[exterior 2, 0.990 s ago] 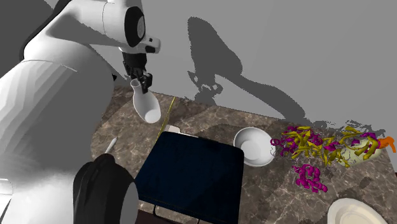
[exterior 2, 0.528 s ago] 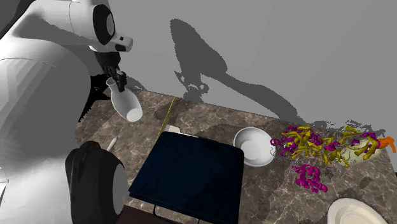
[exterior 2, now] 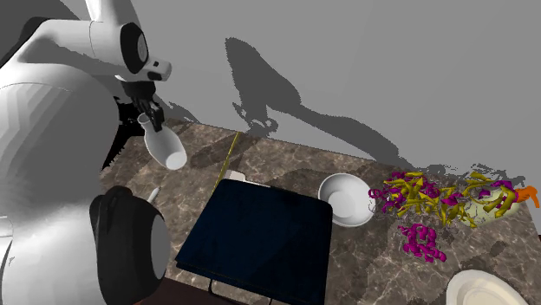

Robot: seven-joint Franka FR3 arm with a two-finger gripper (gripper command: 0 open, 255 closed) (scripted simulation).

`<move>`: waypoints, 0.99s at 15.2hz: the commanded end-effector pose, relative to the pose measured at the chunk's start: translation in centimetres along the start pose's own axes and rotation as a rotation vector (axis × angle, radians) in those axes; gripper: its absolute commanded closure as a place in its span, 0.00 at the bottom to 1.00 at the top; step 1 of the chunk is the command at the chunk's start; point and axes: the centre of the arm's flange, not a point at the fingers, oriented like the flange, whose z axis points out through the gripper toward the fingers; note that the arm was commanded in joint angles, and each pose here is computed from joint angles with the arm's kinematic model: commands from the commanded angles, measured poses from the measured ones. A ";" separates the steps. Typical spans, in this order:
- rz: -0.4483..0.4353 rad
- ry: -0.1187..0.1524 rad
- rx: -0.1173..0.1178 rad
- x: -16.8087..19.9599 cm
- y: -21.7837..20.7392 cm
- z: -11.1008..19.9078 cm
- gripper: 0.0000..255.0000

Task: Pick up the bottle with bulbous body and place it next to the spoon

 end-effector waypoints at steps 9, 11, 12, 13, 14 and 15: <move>0.000 0.001 0.001 0.7 0.0 4.2 1.00; 0.000 0.001 0.001 0.7 0.0 4.2 1.00; 0.000 0.001 0.001 0.7 0.0 4.2 1.00; 0.000 0.001 0.001 0.7 0.0 4.2 1.00; 0.000 0.001 0.001 0.7 0.0 4.2 1.00; 0.000 0.001 0.001 0.7 0.0 4.2 1.00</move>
